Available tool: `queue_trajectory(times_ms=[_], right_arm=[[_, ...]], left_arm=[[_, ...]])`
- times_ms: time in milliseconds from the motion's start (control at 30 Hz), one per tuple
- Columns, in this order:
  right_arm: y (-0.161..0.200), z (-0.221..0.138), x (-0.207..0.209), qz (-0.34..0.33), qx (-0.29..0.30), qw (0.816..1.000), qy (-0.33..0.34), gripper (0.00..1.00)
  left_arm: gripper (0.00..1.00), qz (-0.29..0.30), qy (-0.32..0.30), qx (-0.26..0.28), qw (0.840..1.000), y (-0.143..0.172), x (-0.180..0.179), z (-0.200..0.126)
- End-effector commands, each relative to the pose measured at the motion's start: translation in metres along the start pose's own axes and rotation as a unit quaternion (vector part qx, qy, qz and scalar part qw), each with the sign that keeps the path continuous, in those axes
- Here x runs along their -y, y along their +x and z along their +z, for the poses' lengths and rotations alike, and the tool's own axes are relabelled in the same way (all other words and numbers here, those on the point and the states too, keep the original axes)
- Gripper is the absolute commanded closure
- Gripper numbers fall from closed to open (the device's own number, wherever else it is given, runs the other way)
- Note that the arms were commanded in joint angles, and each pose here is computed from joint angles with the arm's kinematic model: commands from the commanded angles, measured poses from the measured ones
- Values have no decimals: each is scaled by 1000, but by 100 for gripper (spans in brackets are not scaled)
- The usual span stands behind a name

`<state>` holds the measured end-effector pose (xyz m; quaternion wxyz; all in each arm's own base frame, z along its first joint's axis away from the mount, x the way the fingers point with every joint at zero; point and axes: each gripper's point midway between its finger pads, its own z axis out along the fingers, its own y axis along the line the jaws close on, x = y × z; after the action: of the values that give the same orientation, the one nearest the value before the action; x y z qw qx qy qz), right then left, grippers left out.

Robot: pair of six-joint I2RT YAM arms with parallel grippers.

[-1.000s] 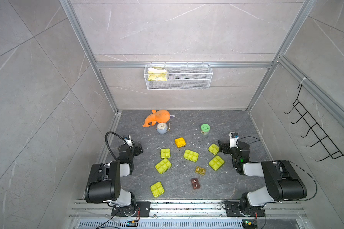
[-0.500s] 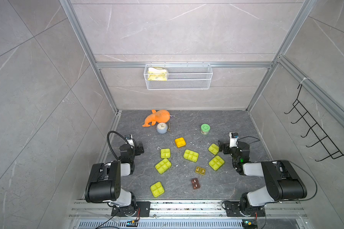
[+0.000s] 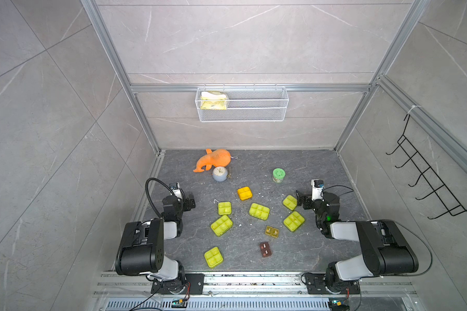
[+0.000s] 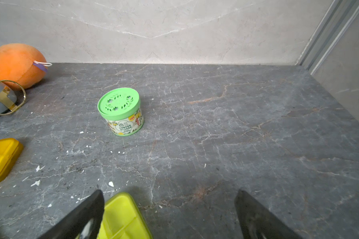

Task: Close pillboxes
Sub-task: Reset both arms

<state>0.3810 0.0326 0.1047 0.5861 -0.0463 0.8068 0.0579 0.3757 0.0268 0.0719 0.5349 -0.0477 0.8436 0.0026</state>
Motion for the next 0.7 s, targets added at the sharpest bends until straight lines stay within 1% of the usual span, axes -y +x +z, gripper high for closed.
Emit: queue_trajectory(times_ms=[0, 133, 167, 233, 300, 667], right_arm=[[-6, -6, -2, -5, 9, 1000, -1, 0], [6, 7, 0, -2, -10, 1000, 1, 0], [7, 10, 1, -2, -6, 1000, 2, 0], [11, 9, 1, -3, -21, 1000, 2, 0], [8, 10, 0, -3, -11, 1000, 1, 0], [9, 12, -1, -10, -18, 1000, 2, 0]], left_arm=[[0, 13, -2, 23, 1000, -16, 0, 2], [0, 13, -2, 23, 1000, -16, 0, 3], [0, 12, -2, 23, 1000, -16, 0, 3], [0, 12, -1, 23, 1000, -16, 1, 3], [0, 12, -1, 22, 1000, -15, 0, 3], [0, 12, -1, 23, 1000, -16, 0, 3]])
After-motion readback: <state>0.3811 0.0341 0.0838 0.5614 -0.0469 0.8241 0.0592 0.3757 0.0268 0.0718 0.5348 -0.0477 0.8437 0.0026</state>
